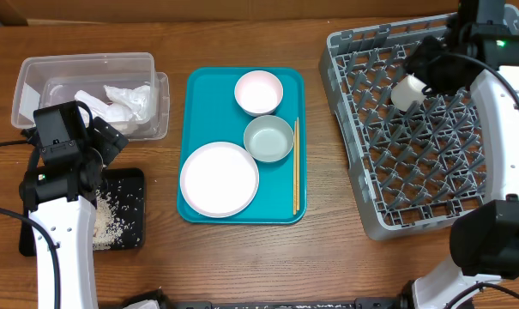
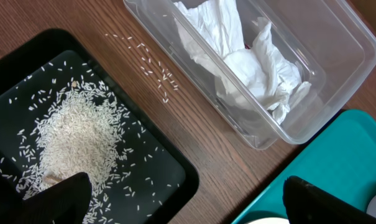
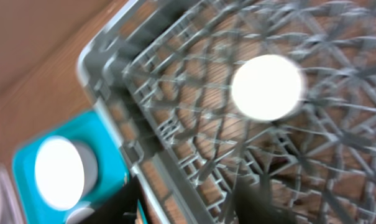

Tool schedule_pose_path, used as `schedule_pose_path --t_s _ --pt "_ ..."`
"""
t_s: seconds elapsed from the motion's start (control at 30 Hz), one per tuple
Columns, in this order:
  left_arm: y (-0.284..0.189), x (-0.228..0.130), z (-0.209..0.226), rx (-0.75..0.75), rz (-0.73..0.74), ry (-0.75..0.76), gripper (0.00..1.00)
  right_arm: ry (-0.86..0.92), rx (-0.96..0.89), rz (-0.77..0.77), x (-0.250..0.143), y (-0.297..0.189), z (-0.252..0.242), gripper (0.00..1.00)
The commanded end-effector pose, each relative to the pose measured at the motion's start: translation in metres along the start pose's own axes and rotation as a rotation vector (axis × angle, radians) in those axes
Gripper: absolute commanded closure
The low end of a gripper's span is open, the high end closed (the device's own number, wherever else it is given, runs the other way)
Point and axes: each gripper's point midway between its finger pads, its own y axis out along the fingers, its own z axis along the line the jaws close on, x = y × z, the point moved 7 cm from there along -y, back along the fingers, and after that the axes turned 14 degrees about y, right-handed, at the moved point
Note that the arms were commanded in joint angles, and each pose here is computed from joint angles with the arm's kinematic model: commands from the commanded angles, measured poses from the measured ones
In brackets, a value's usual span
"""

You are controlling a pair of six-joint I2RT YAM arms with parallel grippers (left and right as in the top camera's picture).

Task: Sort waste into correct bins and load items into the dishwasher
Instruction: 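Release the cup and raise the right gripper from the rack, then move the right gripper left from the rack toward the teal tray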

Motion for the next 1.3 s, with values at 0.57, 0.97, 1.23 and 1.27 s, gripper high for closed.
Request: schedule_pose_path --t_s 0.57,0.97,1.23,1.27 --pt "-0.006 0.005 0.0 -0.011 -0.022 0.011 0.0 -0.562 -0.173 0.089 -0.111 0.088 0.022 0.17" --pt "-0.006 0.005 0.0 -0.01 -0.022 0.011 0.0 -0.558 -0.18 0.169 -0.131 0.107 0.002 0.39" --pt "-0.006 0.005 0.0 -0.01 -0.022 0.011 0.0 -0.547 -0.162 0.143 -0.128 0.109 0.005 0.58" --pt "-0.006 0.005 0.0 -0.011 -0.022 0.011 0.0 -0.543 -0.16 0.139 -0.128 0.11 0.006 0.59"
